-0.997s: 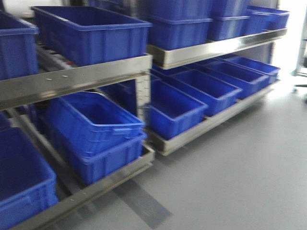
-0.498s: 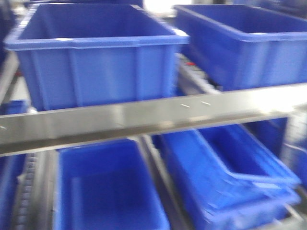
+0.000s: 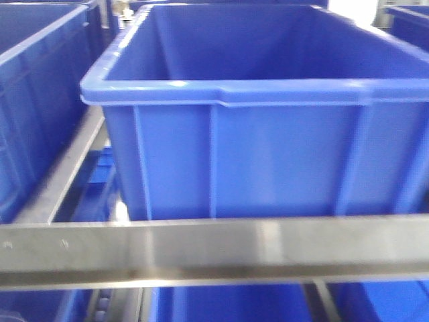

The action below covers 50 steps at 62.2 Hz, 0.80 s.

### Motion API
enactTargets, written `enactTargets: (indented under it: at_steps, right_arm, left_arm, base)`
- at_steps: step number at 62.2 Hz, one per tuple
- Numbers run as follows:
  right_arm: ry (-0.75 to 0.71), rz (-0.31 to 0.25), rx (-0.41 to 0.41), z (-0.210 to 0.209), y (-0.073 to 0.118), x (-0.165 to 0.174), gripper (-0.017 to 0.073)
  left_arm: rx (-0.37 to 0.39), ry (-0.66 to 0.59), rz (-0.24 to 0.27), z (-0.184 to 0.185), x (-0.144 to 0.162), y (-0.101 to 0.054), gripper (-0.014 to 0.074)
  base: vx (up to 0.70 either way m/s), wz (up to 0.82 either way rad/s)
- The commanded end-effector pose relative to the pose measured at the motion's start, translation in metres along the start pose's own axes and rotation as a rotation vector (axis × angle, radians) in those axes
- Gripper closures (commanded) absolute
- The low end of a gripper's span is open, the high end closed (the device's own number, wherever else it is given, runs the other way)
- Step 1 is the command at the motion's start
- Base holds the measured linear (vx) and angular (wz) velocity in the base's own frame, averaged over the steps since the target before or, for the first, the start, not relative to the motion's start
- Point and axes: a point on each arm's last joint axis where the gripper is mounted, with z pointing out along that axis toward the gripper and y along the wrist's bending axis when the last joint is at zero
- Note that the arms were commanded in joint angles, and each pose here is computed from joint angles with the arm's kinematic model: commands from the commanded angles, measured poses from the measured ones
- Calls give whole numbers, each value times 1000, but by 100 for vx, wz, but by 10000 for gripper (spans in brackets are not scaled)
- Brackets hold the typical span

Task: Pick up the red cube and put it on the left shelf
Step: 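Drive the base to the shelf rack holding the red cube, then lower the right gripper with the red cube into the blue crate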

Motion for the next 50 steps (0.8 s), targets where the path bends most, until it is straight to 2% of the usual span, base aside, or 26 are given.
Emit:
enactTargets:
  at_steps: [1, 26, 50]
  right_arm:
    - [-94, -25, -5, -2, 0, -15, 436]
    - [-94, -25, -5, -2, 0, -15, 436]
    - [-94, -25, -5, -2, 0, -15, 436]
  left_arm:
    - [0, -77, -7, 0, -1, 1, 493]
    - [0, -77, -7, 0, -1, 1, 492]
    - [0, -77, -7, 0, -1, 1, 492]
  base:
    - [21, 33]
    - [17, 13]
    - [5, 4]
